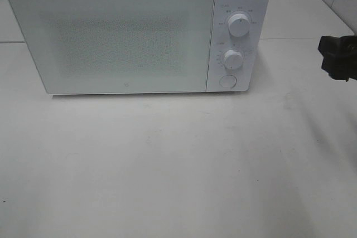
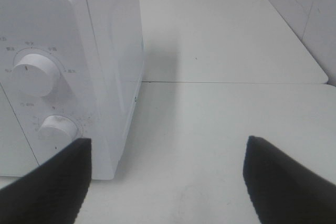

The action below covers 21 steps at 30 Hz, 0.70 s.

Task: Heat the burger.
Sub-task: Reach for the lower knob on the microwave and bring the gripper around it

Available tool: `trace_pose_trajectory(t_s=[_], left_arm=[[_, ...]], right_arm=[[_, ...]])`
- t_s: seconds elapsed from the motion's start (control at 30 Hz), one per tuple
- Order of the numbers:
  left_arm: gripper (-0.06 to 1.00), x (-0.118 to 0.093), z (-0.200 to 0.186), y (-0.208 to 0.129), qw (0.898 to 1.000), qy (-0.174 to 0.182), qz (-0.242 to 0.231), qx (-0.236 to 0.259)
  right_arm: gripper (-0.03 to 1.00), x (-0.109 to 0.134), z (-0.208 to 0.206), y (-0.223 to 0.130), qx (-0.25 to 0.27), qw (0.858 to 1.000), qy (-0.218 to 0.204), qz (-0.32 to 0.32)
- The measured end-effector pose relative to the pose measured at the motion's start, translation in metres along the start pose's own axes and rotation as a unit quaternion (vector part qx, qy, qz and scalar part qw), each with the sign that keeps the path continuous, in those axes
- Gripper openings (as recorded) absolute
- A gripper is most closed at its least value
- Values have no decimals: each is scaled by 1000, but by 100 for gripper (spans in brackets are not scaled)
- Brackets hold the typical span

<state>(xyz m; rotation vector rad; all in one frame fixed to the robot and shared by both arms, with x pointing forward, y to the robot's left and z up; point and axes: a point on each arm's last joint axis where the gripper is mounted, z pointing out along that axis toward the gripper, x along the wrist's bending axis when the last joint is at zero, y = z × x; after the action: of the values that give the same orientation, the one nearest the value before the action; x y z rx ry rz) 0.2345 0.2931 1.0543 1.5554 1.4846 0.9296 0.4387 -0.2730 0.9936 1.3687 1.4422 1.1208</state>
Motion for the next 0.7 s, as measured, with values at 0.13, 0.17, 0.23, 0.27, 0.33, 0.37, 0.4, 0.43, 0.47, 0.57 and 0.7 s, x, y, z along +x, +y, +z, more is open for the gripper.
trace_pose_trajectory(t_s=[0.13, 0.17, 0.23, 0.27, 0.33, 0.37, 0.4, 0.43, 0.47, 0.57, 0.7], left_arm=[[99, 0, 0, 0, 1000, 0, 0, 0], [99, 0, 0, 0, 1000, 0, 0, 0], [99, 0, 0, 0, 1000, 0, 0, 0], [99, 0, 0, 0, 1000, 0, 0, 0], [99, 0, 0, 0, 1000, 0, 0, 0], [99, 0, 0, 0, 1000, 0, 0, 0], [99, 0, 0, 0, 1000, 0, 0, 0], [99, 0, 0, 0, 1000, 0, 0, 0], [99, 0, 0, 0, 1000, 0, 0, 0], [99, 0, 0, 0, 1000, 0, 0, 0], [99, 0, 0, 0, 1000, 0, 0, 0]], right_arm=[[77, 9, 3, -6, -14, 1000, -3, -15], [77, 14, 6, -8, -23, 999, -6, -23], [77, 17, 8, -10, -28, 999, -9, -26], [77, 21, 12, -12, -40, 999, -19, -30], [77, 23, 14, -13, -46, 998, -24, -32], [77, 28, 17, -16, -58, 997, -33, -33], [77, 31, 18, -17, -64, 997, -32, -35], [77, 31, 18, -17, -64, 997, -32, -35], [77, 37, 21, -20, -79, 995, -37, -42], [77, 45, 25, -29, -81, 995, -38, -50], [77, 53, 28, -40, -58, 997, -36, -44]])
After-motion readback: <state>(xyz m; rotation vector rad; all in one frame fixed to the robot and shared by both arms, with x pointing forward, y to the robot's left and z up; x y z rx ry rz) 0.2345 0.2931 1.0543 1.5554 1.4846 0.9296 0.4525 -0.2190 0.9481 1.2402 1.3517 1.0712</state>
